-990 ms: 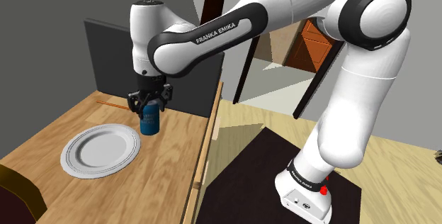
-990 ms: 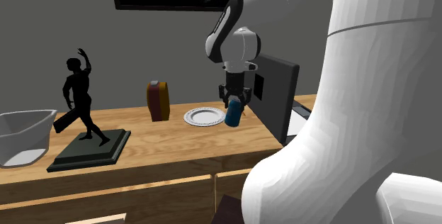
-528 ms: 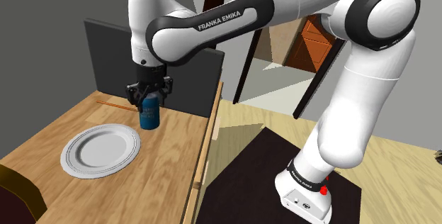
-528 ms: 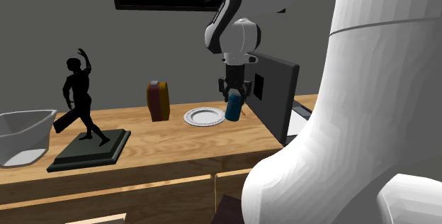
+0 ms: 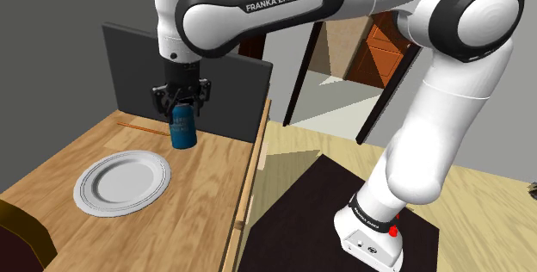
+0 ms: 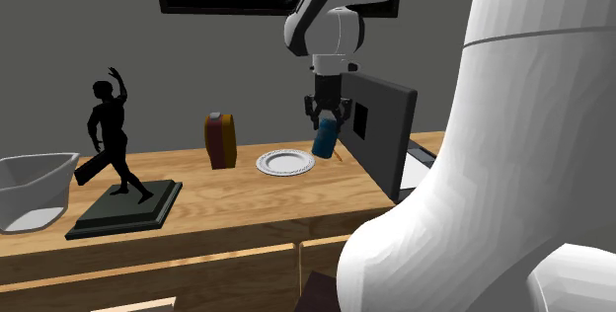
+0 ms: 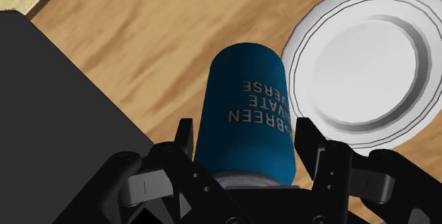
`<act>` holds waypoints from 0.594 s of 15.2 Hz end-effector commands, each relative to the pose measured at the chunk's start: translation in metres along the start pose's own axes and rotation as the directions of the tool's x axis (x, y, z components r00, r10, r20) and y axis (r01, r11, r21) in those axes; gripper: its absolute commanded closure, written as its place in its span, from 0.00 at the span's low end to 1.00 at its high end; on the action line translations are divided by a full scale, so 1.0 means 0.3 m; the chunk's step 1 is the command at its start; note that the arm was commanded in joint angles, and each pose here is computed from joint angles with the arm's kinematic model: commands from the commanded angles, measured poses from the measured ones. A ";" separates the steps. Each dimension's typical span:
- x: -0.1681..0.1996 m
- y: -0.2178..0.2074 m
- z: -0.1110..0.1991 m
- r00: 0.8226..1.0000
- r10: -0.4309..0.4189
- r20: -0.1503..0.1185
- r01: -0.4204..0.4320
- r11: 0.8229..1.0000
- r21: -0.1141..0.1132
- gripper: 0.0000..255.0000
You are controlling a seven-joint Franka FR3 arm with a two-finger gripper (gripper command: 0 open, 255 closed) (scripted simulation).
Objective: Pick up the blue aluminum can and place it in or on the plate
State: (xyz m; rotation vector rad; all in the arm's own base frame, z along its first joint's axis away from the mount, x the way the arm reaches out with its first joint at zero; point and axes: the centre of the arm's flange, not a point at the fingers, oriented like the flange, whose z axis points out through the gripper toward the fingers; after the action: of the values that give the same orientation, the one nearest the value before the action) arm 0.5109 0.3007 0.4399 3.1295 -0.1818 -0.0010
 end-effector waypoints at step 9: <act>-0.011 -0.300 -0.121 1.000 0.000 0.000 0.000 1.000 0.000 1.00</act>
State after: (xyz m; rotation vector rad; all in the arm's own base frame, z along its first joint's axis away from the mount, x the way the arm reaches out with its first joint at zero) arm 0.5169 0.3755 0.4708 3.1298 -0.1785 -0.0016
